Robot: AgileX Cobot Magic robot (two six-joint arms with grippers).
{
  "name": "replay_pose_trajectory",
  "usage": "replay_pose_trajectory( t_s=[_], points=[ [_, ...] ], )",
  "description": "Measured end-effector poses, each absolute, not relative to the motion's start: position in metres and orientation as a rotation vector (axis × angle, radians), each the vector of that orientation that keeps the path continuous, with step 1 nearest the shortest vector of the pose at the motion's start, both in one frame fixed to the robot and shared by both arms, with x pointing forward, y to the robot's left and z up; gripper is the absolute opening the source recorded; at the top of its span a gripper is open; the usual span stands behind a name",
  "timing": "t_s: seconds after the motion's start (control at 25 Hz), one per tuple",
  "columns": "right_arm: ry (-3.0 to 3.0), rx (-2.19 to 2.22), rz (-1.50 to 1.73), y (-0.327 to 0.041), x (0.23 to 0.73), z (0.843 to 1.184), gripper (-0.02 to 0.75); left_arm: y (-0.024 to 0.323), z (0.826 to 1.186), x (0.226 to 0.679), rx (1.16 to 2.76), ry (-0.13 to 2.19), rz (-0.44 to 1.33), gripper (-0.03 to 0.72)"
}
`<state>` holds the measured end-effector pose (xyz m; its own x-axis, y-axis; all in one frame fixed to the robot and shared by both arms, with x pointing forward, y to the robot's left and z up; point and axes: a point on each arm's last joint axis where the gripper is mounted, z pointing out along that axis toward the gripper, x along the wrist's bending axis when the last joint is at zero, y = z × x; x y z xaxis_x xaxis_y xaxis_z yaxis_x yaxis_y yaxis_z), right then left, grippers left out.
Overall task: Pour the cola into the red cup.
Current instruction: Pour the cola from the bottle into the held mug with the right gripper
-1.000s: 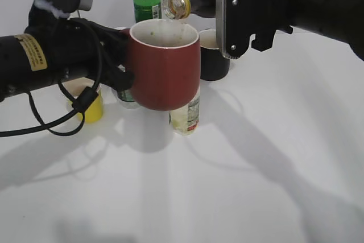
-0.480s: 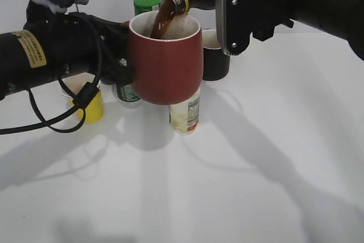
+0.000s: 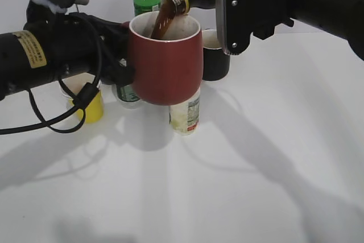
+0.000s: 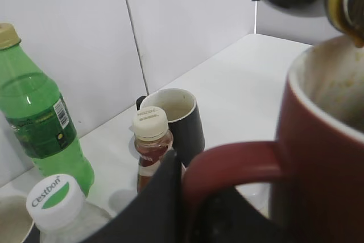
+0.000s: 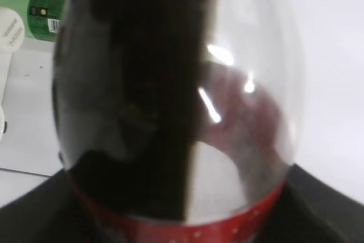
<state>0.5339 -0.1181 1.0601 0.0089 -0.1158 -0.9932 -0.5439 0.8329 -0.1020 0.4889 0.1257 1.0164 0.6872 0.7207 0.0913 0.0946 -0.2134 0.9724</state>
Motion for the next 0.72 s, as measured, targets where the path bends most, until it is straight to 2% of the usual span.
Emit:
replay_pose_trajectory(
  t_s=[0.72],
  points=[
    [1.538,-0.527,0.375,-0.1180,0.5339,1.0613,0.485,0.1255,1.0168,0.4889,1.709,0.656,0.658,0.043]
  ],
)
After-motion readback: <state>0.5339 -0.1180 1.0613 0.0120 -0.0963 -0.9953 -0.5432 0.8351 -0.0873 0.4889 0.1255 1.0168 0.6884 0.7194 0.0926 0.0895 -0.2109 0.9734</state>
